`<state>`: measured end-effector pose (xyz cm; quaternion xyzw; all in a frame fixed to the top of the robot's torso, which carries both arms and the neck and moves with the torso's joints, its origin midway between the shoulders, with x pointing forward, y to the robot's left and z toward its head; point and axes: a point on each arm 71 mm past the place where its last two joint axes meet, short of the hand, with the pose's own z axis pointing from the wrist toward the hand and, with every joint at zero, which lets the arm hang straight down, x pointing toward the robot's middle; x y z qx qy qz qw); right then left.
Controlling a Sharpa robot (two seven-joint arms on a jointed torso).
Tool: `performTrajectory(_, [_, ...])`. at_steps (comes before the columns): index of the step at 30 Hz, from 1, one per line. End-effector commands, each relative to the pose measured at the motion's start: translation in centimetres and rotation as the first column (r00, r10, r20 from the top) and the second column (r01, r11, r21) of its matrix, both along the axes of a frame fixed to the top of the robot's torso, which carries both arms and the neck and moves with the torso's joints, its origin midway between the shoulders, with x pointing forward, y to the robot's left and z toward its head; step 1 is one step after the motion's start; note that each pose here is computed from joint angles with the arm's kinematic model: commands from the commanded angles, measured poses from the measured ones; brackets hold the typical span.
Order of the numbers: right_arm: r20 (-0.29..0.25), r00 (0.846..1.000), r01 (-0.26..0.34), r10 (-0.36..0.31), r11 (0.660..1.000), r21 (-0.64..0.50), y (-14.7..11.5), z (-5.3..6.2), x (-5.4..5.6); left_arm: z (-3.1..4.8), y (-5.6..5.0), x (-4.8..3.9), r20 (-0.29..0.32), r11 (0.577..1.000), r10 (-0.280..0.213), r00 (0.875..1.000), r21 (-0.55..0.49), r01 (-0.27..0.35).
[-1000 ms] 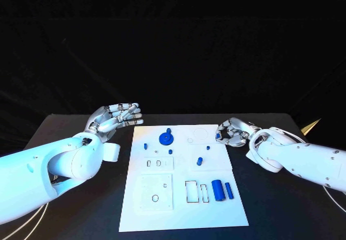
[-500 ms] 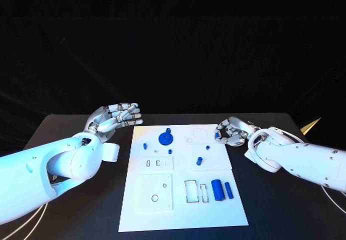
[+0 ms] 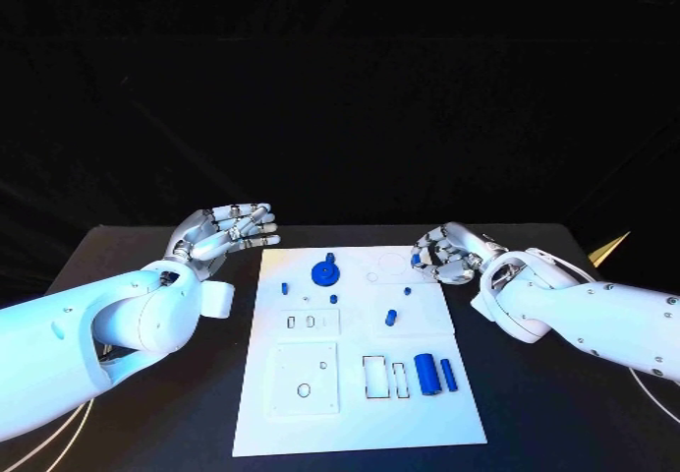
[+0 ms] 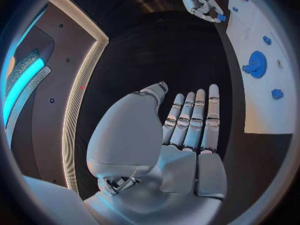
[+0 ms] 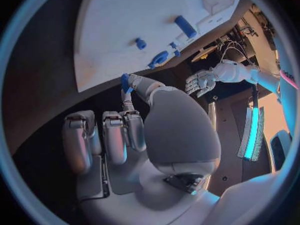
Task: Assemble the parts on the task board
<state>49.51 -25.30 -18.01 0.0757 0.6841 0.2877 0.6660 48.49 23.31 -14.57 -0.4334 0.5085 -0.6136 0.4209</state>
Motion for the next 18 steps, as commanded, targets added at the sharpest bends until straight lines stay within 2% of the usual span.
performTrajectory(1, [-0.033, 0.999, 0.016, -0.016, 1.000, 0.007, 1.6, 0.1, -0.7, 0.08, -0.3, -0.01, 0.005, 1.000, -0.020, 1.000, -0.008, 0.020])
performTrajectory(6, [-0.084, 0.995, -0.059, 0.061, 0.998, 0.028, 5.8, 0.1, -1.9, 0.05, -0.4, 0.06, 0.004, 1.000, -0.020, 1.000, -0.008, 0.020])
performTrajectory(7, [-0.086, 0.994, -0.063, 0.065, 0.998, 0.028, 6.0, 0.1, -2.0, 0.05, -0.4, 0.07, 0.004, 1.000, -0.020, 1.000, -0.008, 0.020])
performTrajectory(9, [-0.104, 0.990, -0.094, 0.096, 0.995, 0.029, 8.1, 0.1, -2.8, 0.02, -0.5, 0.14, 0.004, 1.000, -0.021, 1.000, -0.008, 0.021])
performTrajectory(14, [-0.135, 0.982, -0.129, 0.131, 0.991, 0.027, 11.2, -0.3, -3.9, -0.03, -0.6, 0.24, 0.002, 1.000, -0.021, 1.000, -0.009, 0.021])
performTrajectory(18, [-0.133, 0.980, -0.149, 0.149, 0.989, 0.011, 13.0, -0.6, -4.5, -0.04, -0.6, 0.27, 0.002, 1.000, -0.022, 1.000, -0.009, 0.022])
